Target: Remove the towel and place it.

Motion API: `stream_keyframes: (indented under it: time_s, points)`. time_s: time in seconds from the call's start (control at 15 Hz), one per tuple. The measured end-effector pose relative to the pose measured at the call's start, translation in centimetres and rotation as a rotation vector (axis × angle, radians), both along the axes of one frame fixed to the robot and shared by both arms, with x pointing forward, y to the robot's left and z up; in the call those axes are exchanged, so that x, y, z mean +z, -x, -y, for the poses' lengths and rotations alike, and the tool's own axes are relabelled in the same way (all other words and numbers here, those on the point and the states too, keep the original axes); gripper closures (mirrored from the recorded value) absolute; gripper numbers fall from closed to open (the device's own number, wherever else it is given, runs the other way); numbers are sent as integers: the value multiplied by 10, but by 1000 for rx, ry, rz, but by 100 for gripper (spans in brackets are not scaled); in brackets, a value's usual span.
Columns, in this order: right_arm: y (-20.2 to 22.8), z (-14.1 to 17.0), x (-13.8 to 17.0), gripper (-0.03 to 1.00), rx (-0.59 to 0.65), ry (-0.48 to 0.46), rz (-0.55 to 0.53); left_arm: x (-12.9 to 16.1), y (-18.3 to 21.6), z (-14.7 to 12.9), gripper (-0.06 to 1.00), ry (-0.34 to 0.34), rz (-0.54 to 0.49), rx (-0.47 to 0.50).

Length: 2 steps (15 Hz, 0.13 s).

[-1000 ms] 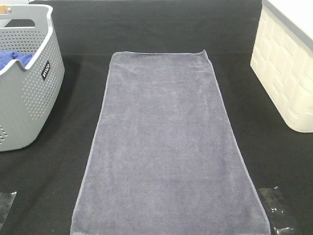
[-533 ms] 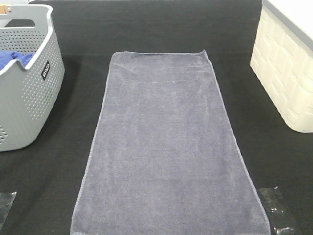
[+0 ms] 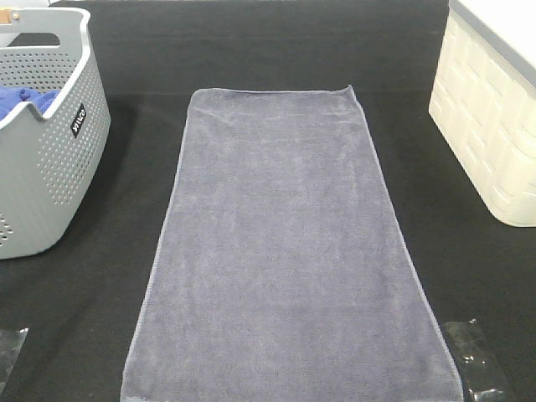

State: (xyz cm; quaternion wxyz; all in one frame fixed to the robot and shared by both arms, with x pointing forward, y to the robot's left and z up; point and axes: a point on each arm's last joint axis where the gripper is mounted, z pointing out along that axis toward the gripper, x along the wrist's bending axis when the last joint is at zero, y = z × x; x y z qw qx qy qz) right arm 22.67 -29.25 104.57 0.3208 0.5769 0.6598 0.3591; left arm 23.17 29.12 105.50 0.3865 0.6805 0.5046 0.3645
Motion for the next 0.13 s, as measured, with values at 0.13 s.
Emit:
stream_keyframes:
  time_s: [0.13]
  points:
    - [0,0,0,22,0,0,0,0,0,0,32,0,0,0]
